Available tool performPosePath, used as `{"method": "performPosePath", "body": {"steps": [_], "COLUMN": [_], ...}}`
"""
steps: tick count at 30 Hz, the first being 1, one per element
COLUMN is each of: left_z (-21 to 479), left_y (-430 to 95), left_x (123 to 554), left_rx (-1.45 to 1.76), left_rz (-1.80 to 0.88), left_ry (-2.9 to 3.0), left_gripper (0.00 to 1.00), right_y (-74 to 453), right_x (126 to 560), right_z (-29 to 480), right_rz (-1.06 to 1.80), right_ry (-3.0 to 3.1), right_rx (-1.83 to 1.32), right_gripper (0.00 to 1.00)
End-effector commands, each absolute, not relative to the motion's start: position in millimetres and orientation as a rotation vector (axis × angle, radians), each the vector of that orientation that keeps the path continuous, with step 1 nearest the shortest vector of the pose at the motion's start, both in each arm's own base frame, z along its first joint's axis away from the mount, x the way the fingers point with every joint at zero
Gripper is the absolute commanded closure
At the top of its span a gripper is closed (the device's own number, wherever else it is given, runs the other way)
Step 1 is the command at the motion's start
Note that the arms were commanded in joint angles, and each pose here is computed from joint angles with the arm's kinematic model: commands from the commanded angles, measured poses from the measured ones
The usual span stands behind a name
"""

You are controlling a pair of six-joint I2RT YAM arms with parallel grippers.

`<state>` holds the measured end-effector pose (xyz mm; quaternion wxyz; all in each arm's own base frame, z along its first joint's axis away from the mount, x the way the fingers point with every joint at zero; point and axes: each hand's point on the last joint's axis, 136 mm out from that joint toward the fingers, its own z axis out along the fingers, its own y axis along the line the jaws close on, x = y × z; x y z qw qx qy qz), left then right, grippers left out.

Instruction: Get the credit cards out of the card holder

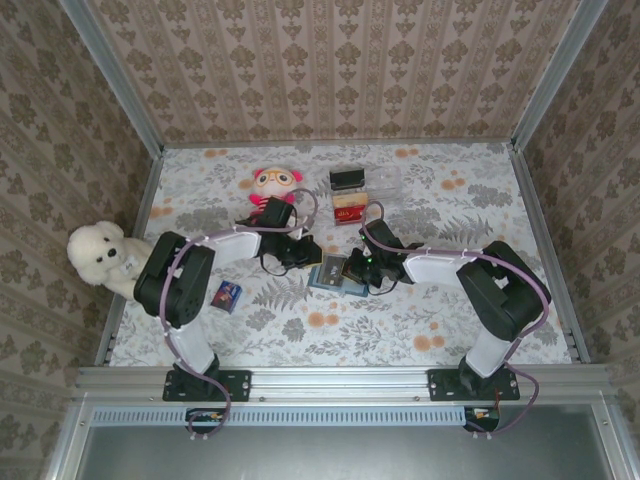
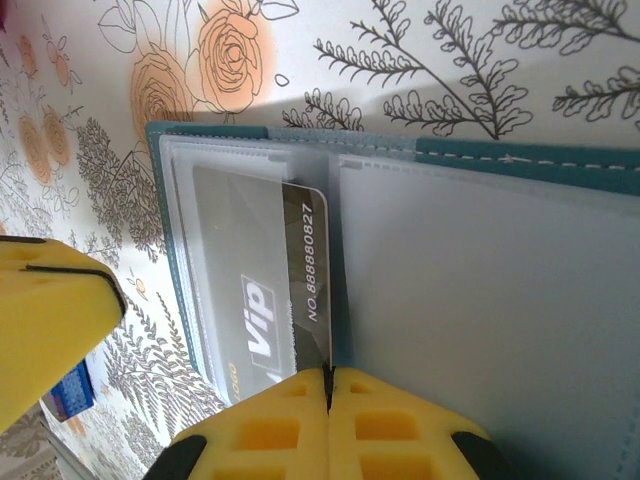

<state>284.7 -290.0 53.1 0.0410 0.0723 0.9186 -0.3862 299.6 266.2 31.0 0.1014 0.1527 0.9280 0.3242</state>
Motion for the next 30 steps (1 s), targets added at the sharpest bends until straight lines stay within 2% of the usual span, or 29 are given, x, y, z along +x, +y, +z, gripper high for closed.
{"method": "performPosePath", "body": {"steps": [1,11,17,24,30], "left_z": [46.0,20.7,10.8,6.4,3.3], "left_y": [-299.2,-283.3,-277.0,-276.3,-276.3], "left_x": [278.0,276.4,270.4,267.4,264.5], "left_rx": [0.280,0.227,0.210,0.209,0.206], "left_rz": [-1.192,-0.971,-0.937,-0.943,-0.949], "left_ry": [2.858,2.972,3.005,3.014,3.024], "left_gripper": [0.91,0.96,0.97,0.97,0.97], "right_y": [257.7,255.4,261.6,268.5,273.9], "right_x": [293.8,296.1,300.3,301.2,300.6], "right_z": [17.1,19.7,21.1,13.1,8.3], "right_rz": [0.904,0.911,0.959,0.991,1.026], "right_ry": [2.786,2.769,2.747,2.759,2.770], "right_rx": [0.478,0.506,0.499,0.507,0.490], "right_gripper": [0.94,0.94,0.94,0.80,0.79]}}
